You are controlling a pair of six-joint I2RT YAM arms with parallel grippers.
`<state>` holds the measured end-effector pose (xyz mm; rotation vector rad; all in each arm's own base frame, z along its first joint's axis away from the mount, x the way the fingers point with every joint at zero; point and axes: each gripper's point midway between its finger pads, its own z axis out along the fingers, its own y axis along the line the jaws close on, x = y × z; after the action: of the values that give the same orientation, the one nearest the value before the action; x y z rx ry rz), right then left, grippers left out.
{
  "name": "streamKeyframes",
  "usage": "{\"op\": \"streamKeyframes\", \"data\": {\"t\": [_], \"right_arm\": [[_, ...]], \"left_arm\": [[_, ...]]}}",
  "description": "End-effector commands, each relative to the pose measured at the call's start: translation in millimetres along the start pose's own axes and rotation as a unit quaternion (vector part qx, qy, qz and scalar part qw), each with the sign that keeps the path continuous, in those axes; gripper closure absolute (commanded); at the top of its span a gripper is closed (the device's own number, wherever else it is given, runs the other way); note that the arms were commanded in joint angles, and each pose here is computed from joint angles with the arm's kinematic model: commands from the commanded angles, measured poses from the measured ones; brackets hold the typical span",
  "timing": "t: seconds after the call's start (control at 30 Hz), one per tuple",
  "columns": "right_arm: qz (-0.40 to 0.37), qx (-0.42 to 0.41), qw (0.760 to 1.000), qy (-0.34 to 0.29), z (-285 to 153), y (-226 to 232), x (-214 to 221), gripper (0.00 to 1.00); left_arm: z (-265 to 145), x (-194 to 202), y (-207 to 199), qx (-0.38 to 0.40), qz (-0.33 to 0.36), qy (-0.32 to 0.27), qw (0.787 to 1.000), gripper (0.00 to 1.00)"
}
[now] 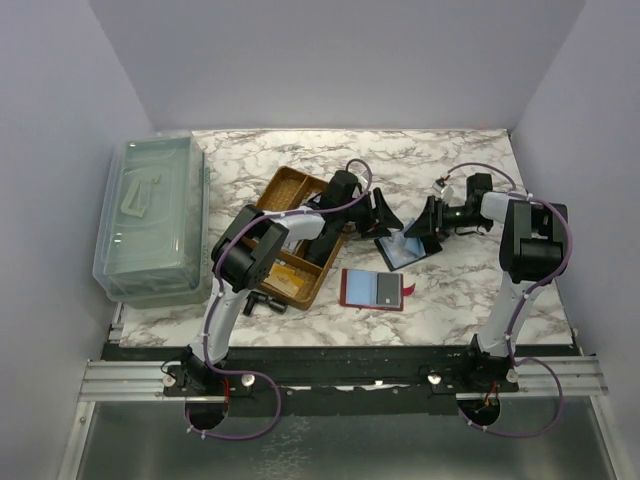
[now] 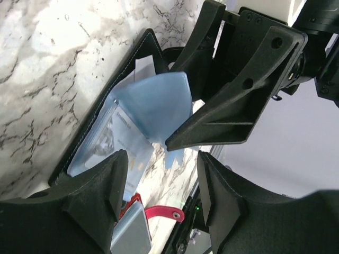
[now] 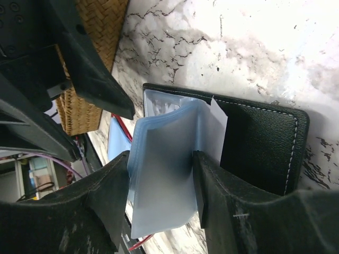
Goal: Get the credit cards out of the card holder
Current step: Remove the credit card from the card holder.
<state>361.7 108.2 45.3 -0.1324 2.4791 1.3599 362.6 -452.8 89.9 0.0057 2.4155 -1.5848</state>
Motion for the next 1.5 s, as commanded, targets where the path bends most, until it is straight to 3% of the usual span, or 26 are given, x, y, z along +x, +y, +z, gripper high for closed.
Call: {"op": "streamKeyframes", "data": {"t": [0.0,0.23,0.43,0.6,0.77,0.93,1.1,1.27,1.47], "right_arm": [[0.026,-0.041,0.999,0.002,-1.2,6.1,-1.8,0.44],[0.032,-0.028,0.999,-0.014,-13.1,-1.7,-9.5,0.45],[0.011,0.005,1.0,-0.027,-26.0,-5.3,-18.8,0.35],[-0.025,0.1,0.994,-0.042,-45.8,-22.8,-31.7,0.38],[-0.106,0.199,0.971,-0.078,-77.3,-25.3,-55.2,0.46],[-0.231,0.111,0.961,-0.102,-82.9,30.2,-57.6,0.49],[-0.267,0.041,0.959,-0.083,-66.1,56.5,-35.5,0.53],[-0.246,0.039,0.968,-0.027,-29.2,49.2,-8.6,0.53],[-0.194,0.096,0.976,0.015,-4.5,14.2,0.8,0.47]], "left_arm": [[16.7,5.6,2.1,0.015,-0.014,0.022,1.0,0.41],[31.6,10.1,8.9,0.019,-0.027,0.035,0.999,0.43],[41.8,11.4,3.1,0.032,-0.027,0.045,0.998,0.45],[50.1,10.2,-1.1,0.04,-0.028,0.049,0.998,0.45],[55.4,10.1,-3.9,0.045,-0.027,0.052,0.997,0.45],[34.8,-3.1,-13.5,0.023,0.02,-0.003,1.0,0.46],[-3.4,-15.3,-14.3,-0.032,0.062,-0.069,0.995,0.44],[-36.6,-11.6,-10.4,-0.078,0.086,-0.101,0.988,0.41],[-49.2,3.9,-3.3,-0.089,0.052,-0.094,0.99,0.42]]}}
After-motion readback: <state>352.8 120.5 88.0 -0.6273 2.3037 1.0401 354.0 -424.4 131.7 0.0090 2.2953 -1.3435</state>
